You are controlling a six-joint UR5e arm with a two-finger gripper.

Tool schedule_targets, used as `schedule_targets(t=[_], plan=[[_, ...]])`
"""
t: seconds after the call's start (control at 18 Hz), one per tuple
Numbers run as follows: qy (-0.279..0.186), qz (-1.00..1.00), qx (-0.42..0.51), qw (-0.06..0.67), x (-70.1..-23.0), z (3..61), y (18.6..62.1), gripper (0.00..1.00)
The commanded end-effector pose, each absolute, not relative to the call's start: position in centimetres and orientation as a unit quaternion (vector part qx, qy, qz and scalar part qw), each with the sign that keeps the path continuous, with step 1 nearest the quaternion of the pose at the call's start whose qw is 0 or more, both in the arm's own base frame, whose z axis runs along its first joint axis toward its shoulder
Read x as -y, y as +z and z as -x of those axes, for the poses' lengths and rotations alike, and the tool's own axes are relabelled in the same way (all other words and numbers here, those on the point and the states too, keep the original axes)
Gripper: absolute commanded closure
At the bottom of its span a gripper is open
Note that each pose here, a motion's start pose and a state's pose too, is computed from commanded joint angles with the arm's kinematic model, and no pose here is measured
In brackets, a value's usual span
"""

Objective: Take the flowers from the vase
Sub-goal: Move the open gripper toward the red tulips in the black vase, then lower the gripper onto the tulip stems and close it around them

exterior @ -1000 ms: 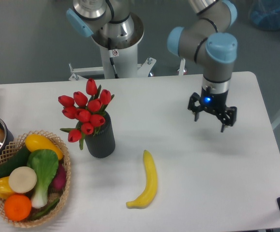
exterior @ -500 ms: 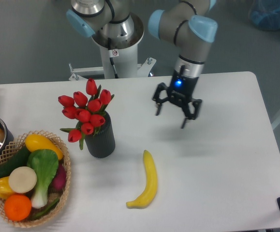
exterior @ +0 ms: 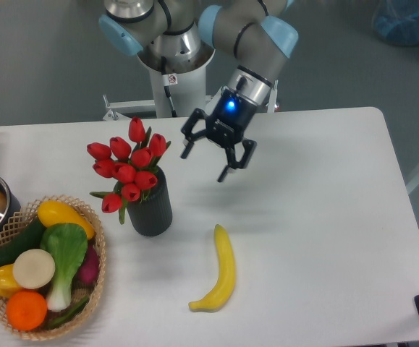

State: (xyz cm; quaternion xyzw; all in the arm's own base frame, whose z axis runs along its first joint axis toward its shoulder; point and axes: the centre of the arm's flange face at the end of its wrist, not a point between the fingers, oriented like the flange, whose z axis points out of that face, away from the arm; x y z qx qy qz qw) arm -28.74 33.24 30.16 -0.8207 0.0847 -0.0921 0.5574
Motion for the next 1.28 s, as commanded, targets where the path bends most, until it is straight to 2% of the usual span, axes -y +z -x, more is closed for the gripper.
schedule_targets(t=[0.17,1.0,1.06,1.11,1.17,1.22,1.28], plan=[[-0.109,0.806,-0.086,0.576,-33.7,27.9,30.0,0.0],[-0.179,0.791,-0.139,0.568,-39.7,25.2,27.9,0.0],[-0.18,0.791,-0.14,0.567,-39.8,25.1,27.9,0.12],[-0.181,0.791,-0.14,0.567,-39.8,25.0,27.8,0.34],[-0.181,0.791,-0.141,0.567,-39.9,25.0,27.9,0.63],[-0.179,0.79,-0.143,0.568,-39.9,25.1,28.1,0.84],[-0.175,0.79,-0.145,0.57,-40.1,25.5,28.5,0.91]])
